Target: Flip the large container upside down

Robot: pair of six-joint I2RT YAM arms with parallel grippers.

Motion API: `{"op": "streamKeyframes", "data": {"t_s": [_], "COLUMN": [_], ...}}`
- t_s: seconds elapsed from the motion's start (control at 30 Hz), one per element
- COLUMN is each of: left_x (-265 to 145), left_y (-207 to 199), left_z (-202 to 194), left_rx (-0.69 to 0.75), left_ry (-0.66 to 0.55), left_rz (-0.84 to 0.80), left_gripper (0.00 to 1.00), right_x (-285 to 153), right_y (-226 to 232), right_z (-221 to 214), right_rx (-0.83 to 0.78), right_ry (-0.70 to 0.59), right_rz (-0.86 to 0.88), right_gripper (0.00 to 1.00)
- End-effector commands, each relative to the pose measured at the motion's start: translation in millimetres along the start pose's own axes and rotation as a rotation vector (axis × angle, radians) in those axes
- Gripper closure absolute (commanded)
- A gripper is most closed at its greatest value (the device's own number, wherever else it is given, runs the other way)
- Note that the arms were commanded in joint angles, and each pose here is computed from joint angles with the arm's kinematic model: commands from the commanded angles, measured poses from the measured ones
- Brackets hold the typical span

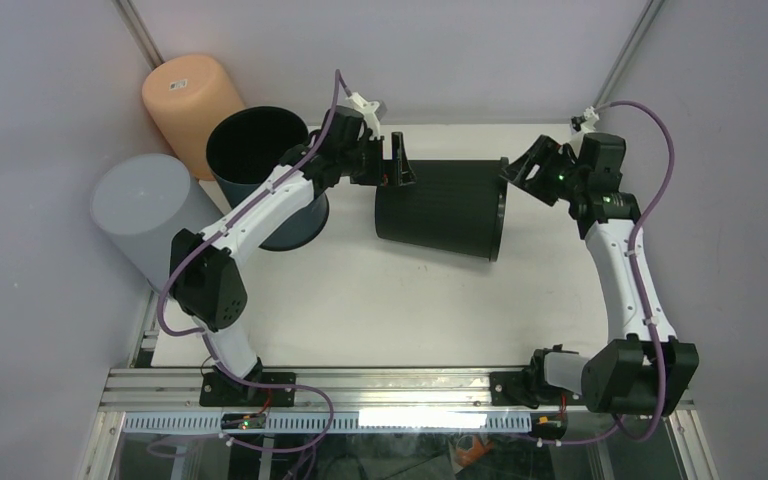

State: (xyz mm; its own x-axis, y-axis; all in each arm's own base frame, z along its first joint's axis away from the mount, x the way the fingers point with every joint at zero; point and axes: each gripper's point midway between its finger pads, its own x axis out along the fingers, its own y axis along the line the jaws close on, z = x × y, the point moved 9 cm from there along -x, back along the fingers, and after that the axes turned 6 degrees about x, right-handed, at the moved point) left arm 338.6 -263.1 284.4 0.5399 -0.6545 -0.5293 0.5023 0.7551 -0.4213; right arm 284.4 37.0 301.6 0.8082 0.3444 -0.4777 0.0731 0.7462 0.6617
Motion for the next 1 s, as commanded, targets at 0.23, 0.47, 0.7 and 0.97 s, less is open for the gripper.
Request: {"op": "streamKeyframes", "data": {"t_s": [0.23, 0.47, 0.7, 0.97], "left_x": [-12.7, -29.2, -22.1, -9.8], "left_y": [2.5, 19.4, 31.1, 35.7], "left_z": [14.9, 24.2, 17.7, 11.5], "left_rx": [-0.009, -0.026, -0.054, -0.085], "left_ry": [-0.045, -0.087, -0.059, -0.013], "left_rz": [0.017, 0.063, 0.075, 0.039], "left_gripper": [0.13, 0.13, 0.13, 0.13], "right_x": [12.0, 15.1, 12.6, 10.7], "right_y": [21.9, 11.1, 5.4, 3.2], "right_z": [-16.4, -15.8, -16.1, -14.9], "right_rx": [-0.14, -0.161, -0.176, -0.19], "right_ry": [0.087, 0.065, 0.048, 0.031], "right_rz": [-0.028, -0.109, -0.16, -0.186], "right_gripper": [0.38, 0.49, 0.56, 0.64]}}
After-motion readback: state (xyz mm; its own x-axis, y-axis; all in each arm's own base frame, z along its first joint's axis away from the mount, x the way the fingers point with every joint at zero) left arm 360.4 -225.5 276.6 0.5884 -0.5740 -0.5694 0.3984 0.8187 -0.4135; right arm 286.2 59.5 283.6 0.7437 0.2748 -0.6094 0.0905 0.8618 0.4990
